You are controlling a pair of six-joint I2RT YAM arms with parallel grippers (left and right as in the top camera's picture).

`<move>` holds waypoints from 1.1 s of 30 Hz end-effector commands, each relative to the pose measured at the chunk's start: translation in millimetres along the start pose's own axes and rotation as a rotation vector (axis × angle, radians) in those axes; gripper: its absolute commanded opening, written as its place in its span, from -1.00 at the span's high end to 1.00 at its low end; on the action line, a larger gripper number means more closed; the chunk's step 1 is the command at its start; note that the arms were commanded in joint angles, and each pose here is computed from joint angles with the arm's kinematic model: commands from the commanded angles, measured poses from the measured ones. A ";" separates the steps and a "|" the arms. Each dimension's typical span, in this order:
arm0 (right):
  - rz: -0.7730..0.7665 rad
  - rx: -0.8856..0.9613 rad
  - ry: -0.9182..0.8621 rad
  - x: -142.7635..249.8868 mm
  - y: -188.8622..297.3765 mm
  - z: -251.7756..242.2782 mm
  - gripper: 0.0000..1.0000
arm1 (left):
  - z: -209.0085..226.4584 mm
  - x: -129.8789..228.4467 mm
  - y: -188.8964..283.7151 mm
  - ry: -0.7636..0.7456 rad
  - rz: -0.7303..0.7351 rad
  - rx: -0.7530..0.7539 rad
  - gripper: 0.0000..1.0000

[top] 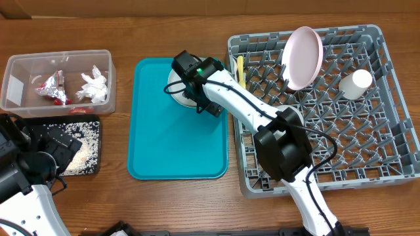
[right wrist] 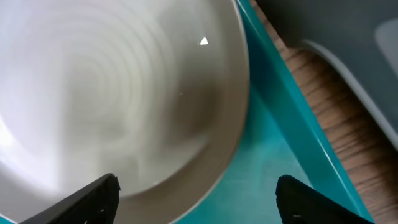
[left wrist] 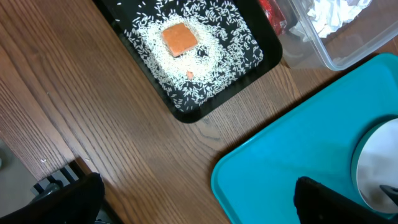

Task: Sort waste into correct bins and load items into the dishwasher rack
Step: 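Grip the white plate's edge with the right gripper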

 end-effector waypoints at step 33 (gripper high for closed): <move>0.048 -0.040 -0.051 41.9 -14.0 13.9 -0.49 | 2.9 -0.6 -0.9 0.020 -0.001 -0.013 -0.99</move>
Point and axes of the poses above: each gripper's point midway between its finger pads, its own y axis back along the fingers, its own z axis along the line the jaws close on, x = y × z, the point moved 3 cm from there along y, back along the fingers, and after that the axes turned 11 degrees about -y, right-handed, at the moved point
